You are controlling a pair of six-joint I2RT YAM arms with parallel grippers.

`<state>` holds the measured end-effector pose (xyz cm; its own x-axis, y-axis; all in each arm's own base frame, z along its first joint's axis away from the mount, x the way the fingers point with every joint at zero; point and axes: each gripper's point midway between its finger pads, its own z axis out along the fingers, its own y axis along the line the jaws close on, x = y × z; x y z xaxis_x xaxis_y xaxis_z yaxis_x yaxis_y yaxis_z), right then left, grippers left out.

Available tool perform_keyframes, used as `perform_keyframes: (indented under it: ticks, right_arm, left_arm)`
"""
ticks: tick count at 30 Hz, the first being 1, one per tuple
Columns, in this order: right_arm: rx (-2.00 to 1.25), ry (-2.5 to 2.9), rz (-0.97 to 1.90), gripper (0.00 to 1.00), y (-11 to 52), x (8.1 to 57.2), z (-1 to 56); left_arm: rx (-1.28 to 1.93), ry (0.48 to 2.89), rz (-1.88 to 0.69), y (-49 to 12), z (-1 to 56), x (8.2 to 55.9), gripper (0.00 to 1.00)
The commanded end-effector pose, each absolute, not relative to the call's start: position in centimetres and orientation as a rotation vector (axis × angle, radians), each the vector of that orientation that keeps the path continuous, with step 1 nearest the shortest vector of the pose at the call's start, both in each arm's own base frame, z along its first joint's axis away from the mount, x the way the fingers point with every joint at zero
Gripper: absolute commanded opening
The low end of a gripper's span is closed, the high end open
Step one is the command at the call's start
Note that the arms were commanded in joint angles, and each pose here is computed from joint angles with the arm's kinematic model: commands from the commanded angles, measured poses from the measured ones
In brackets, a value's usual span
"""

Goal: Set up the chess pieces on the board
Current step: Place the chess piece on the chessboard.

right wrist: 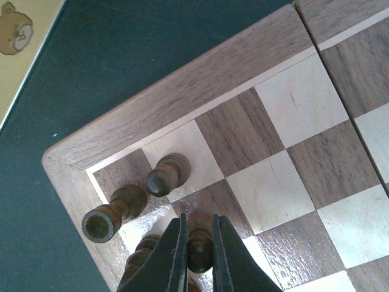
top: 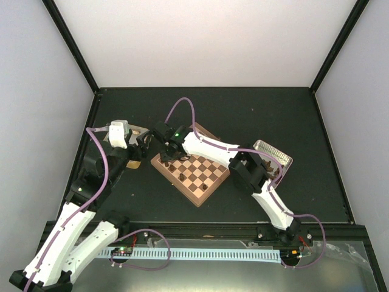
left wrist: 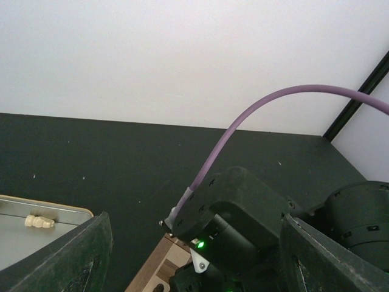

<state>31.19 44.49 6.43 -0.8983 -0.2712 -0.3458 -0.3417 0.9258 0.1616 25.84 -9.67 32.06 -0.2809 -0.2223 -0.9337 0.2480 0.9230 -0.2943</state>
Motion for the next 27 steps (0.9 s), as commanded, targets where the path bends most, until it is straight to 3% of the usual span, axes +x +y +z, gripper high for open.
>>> perform_keyframes:
  ticks: [1,7,27]
  right_arm:
    - [-0.420,2.750,0.256,0.07,44.4,31.7,6.6]
    - [-0.405,2.739,0.205,0.08,44.2,31.8,6.3]
    - [-0.403,2.700,0.233,0.28,44.5,32.1,9.3]
  left_arm:
    - [0.021,1.788,-0.432,-9.2,32.5,25.6,0.77]
    - [0.021,1.784,-0.431,-9.1,32.5,25.4,0.77]
    - [0.023,1.786,-0.428,-9.1,32.4,25.5,0.77]
